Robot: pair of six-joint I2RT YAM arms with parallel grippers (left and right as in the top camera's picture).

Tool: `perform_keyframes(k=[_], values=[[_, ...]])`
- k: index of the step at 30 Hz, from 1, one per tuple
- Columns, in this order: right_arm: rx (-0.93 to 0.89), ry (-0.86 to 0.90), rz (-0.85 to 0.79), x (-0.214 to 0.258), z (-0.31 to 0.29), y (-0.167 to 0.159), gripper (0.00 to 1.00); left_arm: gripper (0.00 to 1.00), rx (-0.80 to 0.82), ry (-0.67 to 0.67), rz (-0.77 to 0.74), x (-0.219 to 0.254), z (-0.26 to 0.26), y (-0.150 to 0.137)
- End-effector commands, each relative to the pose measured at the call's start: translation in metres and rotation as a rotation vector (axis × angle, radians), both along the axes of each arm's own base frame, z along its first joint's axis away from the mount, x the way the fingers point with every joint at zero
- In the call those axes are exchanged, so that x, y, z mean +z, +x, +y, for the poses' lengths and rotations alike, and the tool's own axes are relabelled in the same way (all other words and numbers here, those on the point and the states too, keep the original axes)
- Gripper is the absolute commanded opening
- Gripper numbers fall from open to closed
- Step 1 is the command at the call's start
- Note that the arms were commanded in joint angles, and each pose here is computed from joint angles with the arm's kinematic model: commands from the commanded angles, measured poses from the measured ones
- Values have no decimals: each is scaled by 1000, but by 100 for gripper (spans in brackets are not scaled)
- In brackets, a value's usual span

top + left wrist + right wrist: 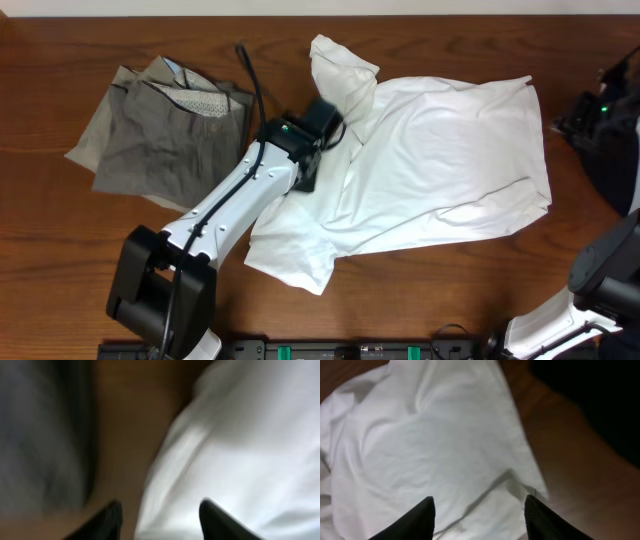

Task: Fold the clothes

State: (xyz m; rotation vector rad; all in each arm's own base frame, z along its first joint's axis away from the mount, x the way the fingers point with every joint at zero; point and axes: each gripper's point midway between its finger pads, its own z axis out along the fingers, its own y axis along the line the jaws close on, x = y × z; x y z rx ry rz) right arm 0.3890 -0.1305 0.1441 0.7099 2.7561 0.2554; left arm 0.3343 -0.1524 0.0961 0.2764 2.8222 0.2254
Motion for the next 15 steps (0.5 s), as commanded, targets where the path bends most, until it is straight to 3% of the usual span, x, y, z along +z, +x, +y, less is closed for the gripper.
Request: perform_keyframes(k=[1, 8, 15], values=[[60, 58, 33, -20, 28, -2, 57, 52, -321, -184, -7, 2, -51, 17], [140, 159, 37, -61, 62, -10, 53, 52, -315, -204, -85, -25, -37, 69], [188, 224, -21, -84, 77, -10, 49, 50, -292, -239, 5, -68, -11, 79]])
